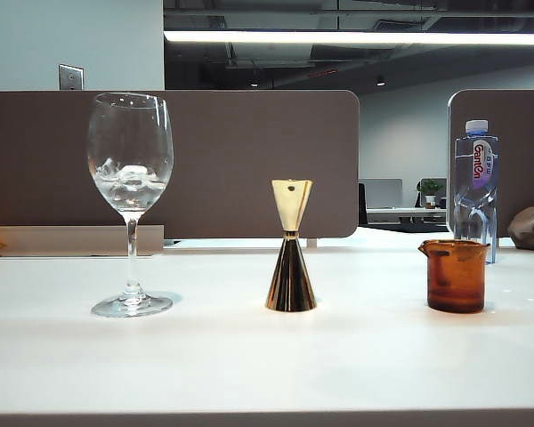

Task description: Pick up the small amber measuring cup and pour the water in it into the jigger, then pick up the jigger and pour the water in it into the wine glass.

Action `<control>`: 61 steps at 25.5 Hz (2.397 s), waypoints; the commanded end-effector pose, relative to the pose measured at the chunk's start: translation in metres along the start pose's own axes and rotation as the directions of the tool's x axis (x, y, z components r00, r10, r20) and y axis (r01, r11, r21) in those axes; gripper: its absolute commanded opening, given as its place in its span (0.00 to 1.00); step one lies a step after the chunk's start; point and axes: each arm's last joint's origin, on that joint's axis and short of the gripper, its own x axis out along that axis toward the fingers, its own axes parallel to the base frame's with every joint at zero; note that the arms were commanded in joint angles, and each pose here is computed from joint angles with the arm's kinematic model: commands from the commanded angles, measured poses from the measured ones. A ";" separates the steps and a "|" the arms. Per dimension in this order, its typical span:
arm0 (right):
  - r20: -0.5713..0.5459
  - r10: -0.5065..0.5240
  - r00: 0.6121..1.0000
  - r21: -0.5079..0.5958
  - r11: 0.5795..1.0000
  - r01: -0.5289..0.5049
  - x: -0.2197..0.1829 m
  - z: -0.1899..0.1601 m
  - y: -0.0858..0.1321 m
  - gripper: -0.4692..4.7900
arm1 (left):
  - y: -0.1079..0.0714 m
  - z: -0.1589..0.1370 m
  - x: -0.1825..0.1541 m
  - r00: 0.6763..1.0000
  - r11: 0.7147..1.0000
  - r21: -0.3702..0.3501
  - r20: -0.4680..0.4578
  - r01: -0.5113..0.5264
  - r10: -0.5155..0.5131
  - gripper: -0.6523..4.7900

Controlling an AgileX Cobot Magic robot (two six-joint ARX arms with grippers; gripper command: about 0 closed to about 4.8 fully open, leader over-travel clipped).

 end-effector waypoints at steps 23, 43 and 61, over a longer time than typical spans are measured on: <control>-0.202 -0.008 0.979 -0.015 1.000 0.005 -0.002 -0.021 -0.001 0.08 | 0.000 0.000 0.000 1.000 1.000 0.000 -0.002 0.002 -0.002 0.12; -0.202 -0.008 0.979 -0.015 1.000 0.005 -0.002 -0.021 -0.001 0.08 | 0.011 0.011 0.027 0.996 0.987 0.159 0.085 -0.007 -0.007 0.12; -0.202 -0.008 0.979 -0.015 1.000 0.005 -0.002 -0.021 -0.001 0.08 | 0.071 -0.038 0.159 0.871 0.887 0.415 0.490 -0.201 -0.031 0.12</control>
